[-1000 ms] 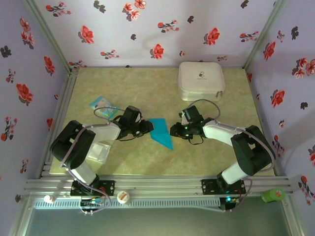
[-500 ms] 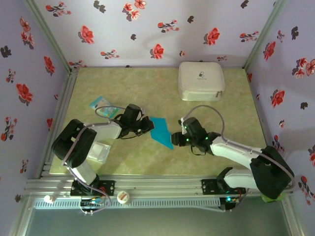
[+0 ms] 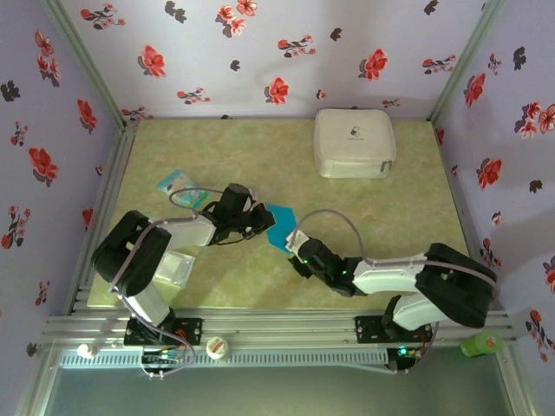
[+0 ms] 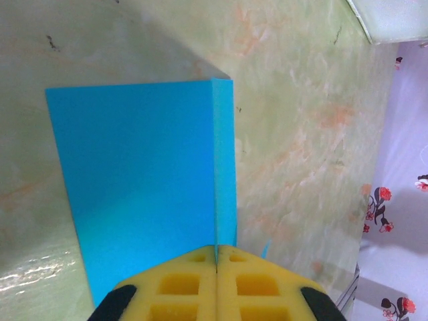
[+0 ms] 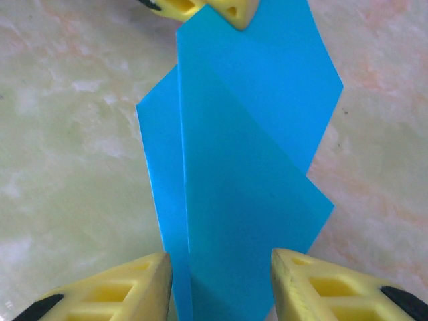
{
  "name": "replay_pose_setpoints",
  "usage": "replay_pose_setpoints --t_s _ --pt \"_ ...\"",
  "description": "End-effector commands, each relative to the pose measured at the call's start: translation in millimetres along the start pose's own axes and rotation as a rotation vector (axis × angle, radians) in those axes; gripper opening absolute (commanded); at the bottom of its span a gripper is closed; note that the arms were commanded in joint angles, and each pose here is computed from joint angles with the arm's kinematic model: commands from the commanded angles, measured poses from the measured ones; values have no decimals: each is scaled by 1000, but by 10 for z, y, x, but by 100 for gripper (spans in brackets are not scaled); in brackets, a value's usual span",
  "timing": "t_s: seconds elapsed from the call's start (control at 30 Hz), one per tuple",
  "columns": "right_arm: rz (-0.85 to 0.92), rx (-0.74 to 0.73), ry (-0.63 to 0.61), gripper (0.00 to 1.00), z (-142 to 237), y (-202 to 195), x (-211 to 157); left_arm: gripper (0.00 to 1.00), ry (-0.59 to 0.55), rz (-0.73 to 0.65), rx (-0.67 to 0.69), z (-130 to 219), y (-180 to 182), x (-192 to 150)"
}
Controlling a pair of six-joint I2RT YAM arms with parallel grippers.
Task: Fold a paper plane with a square sheet of paper (pick it up from the middle)
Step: Fourth fold the wing at the center of the table.
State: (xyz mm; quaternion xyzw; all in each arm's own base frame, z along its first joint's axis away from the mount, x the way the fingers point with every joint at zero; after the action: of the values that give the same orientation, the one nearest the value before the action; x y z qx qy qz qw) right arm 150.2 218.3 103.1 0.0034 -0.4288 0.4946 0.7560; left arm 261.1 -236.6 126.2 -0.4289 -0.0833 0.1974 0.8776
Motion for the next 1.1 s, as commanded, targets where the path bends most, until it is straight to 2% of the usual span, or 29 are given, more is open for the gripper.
replay_pose_setpoints --t_s 0.0,0.3,0.87,1.07 --pt "95 -135 -38 43 -56 -27 162 2 -18 4 -18 46 -57 -12" --pt "149 -186 25 34 -171 82 98 2 -20 3 -11 58 -57 -18" --pt "63 -168 3 20 -180 99 110 4 -37 3 1 80 -51 -11" --pt "51 -161 11 14 -213 126 67 14 -47 5 13 88 -29 -9"
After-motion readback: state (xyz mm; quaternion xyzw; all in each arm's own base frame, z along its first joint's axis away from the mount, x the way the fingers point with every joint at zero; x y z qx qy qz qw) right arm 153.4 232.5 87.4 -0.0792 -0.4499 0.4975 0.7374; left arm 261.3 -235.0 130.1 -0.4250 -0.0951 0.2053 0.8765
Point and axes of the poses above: each hand's point on the last joint's axis, 136 mm out from that joint toward the fingers, its own z axis back along the fingers, its own y axis along the line the jaws close on, x = y × z, the point moved 10 cm from there along z, back along the fingers, and after that the axes turned 13 degrees about z, right-handed, at the moved point
